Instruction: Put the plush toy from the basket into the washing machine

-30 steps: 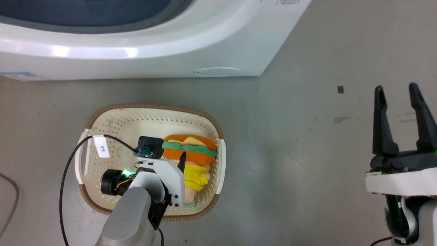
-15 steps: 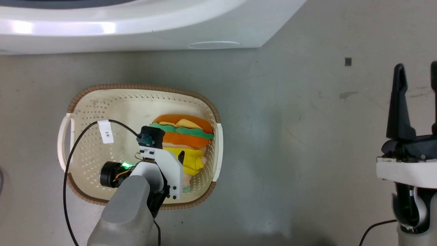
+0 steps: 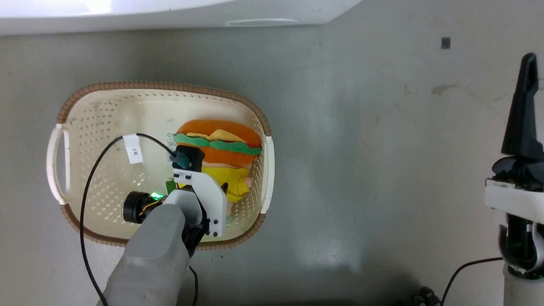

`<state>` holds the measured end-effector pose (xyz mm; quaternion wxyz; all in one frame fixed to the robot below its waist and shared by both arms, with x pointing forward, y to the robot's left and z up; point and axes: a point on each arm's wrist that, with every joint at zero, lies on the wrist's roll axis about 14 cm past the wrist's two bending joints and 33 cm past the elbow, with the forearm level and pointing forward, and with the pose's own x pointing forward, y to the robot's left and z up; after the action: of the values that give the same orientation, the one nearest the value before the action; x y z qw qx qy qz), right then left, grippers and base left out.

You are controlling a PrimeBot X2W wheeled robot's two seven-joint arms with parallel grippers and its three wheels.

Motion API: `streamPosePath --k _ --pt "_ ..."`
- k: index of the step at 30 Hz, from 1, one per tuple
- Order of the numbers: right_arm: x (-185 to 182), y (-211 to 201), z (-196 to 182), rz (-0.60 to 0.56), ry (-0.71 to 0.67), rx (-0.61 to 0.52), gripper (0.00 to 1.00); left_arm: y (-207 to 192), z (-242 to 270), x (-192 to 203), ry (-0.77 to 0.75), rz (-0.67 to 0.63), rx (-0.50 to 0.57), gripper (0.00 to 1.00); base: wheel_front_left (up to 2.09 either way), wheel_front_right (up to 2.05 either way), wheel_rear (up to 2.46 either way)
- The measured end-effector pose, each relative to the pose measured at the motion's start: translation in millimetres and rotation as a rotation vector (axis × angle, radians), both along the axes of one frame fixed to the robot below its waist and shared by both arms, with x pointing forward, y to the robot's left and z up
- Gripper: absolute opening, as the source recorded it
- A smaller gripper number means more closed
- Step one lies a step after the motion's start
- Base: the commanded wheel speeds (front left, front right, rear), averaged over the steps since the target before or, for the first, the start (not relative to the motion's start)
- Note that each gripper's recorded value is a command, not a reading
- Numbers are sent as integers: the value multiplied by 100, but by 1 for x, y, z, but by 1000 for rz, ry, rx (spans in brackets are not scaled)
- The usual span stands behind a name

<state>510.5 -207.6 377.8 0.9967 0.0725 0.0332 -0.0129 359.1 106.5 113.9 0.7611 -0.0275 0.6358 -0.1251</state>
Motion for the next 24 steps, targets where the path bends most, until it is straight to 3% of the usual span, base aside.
streamPosePath --k 15,16,17,24 --pt "10 -6 -31 -22 1 19 100 1 -43 -13 106 -9 13 100 0 0 0" --pt "12 -8 -36 -28 0 20 100 0 -49 -16 121 -17 9 29 0 0 0" --pt "12 -9 -38 -32 -1 23 100 -1 -51 -17 124 -22 6 0 0 0 0" --pt "13 -12 -38 -46 -14 37 100 -1 -54 -19 150 -16 -5 0 0 0 0"
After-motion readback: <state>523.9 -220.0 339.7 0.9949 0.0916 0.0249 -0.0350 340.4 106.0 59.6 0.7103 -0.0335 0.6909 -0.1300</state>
